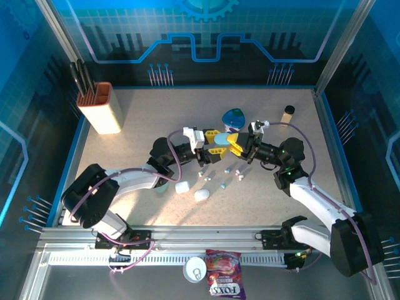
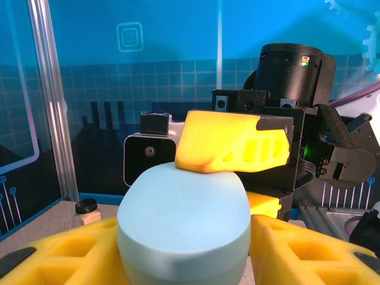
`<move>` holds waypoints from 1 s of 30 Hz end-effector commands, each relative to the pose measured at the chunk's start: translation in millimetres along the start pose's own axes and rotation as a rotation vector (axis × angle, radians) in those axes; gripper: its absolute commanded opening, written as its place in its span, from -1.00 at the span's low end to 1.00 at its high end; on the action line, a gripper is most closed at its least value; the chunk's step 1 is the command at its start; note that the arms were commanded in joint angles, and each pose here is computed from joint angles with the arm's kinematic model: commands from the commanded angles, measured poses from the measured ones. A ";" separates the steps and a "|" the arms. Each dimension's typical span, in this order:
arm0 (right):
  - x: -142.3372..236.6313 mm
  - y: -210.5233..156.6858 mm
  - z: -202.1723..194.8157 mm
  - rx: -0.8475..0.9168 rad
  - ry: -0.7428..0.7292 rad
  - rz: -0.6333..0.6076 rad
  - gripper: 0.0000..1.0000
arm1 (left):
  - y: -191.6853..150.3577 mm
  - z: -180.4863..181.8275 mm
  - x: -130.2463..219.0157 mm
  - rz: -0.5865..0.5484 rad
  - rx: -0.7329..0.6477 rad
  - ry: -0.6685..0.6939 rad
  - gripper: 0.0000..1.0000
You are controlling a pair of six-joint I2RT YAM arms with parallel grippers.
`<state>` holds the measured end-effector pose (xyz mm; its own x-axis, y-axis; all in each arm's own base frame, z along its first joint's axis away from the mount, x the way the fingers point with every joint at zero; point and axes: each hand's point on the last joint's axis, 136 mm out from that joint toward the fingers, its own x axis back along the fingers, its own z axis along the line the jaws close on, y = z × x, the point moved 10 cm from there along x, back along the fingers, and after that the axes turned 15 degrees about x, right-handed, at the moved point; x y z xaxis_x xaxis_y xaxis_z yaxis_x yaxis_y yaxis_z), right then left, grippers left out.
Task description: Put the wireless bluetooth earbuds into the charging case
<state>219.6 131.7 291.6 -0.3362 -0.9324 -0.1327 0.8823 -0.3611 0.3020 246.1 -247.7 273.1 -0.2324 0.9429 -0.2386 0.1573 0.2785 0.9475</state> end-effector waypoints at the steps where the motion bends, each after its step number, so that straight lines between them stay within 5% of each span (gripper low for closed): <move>1: 5.1 -1.4 4.7 0.034 0.024 -0.011 -1.00 | 5.3 -3.8 -8.3 -0.014 -0.008 -0.051 0.00; 12: 6.0 -3.1 3.6 0.030 0.015 -0.007 -0.99 | 6.6 -5.1 -10.2 -0.018 -0.002 -0.066 -0.26; 22: 21.0 -2.6 5.5 0.135 -0.135 -0.060 0.31 | 2.9 -9.6 -0.9 0.030 0.001 -0.045 -0.29; 30: 40.3 -0.6 35.7 0.739 -0.345 0.081 0.88 | 1.3 -16.3 10.2 0.130 0.118 -0.082 -0.31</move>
<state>206.7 97.8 309.9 -0.4825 -0.8734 0.0657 0.6755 -0.3233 0.6627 235.7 -245.9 273.6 -0.1824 0.9688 -0.1679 0.2476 0.2106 0.9457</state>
